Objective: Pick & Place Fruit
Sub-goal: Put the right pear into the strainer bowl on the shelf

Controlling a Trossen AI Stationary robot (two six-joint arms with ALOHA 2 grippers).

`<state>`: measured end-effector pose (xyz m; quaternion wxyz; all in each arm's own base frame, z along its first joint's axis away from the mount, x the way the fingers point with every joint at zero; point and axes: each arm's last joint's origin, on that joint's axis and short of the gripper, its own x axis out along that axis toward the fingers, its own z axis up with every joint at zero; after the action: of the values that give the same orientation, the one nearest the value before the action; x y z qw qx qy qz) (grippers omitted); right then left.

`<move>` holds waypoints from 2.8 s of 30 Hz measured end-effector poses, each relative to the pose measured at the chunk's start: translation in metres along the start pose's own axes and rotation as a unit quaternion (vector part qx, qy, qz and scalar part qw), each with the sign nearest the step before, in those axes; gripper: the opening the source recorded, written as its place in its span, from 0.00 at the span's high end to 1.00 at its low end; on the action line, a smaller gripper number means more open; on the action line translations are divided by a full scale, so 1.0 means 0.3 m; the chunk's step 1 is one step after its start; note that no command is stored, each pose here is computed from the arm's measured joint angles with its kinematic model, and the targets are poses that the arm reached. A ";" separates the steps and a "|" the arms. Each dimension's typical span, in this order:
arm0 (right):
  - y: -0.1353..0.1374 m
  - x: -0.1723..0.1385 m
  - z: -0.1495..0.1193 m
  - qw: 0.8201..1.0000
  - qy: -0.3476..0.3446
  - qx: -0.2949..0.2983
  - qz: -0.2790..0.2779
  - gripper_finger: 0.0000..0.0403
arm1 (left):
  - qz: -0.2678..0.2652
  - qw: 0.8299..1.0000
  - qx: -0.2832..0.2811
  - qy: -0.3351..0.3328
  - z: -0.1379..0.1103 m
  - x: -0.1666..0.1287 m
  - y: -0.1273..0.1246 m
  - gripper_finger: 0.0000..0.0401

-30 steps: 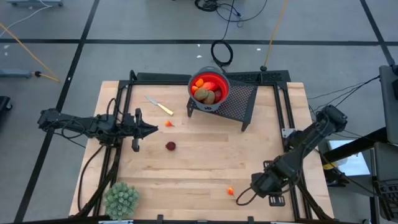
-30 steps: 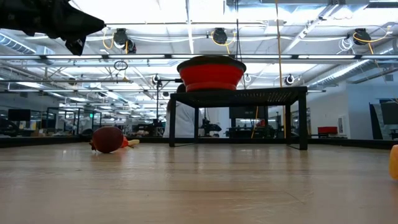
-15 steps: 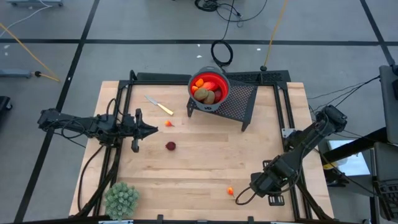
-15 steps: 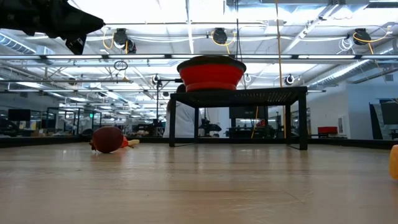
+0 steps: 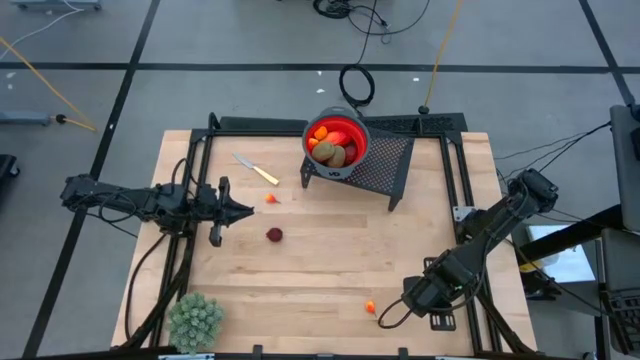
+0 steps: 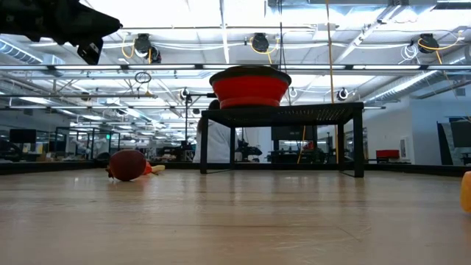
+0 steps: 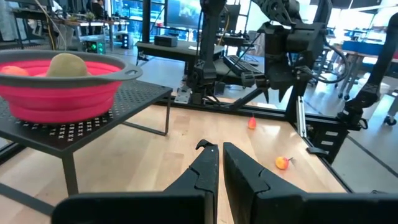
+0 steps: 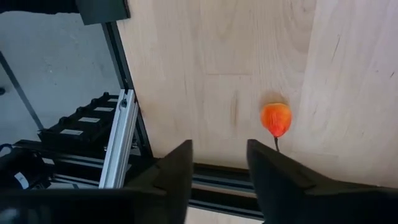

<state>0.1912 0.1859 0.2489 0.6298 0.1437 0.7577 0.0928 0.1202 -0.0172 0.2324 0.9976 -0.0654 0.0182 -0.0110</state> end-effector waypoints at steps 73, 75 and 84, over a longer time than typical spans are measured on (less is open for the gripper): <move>-0.183 0.322 -0.052 0.999 0.016 0.009 -0.034 0.53 | 0.001 1.000 -0.012 -0.001 0.001 0.000 0.000 0.95; -0.183 0.322 -0.052 0.999 0.015 0.009 -0.034 0.53 | 0.001 1.000 -0.012 0.000 0.001 0.000 0.000 0.95; -0.185 0.322 -0.052 0.999 0.015 0.010 -0.036 0.65 | 0.001 1.000 -0.012 -0.001 0.001 0.000 0.000 0.95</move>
<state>0.1543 0.1668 0.1444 0.6196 0.1208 0.7729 0.0644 0.1202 -0.0172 0.2327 0.9968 -0.0774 0.0177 -0.0093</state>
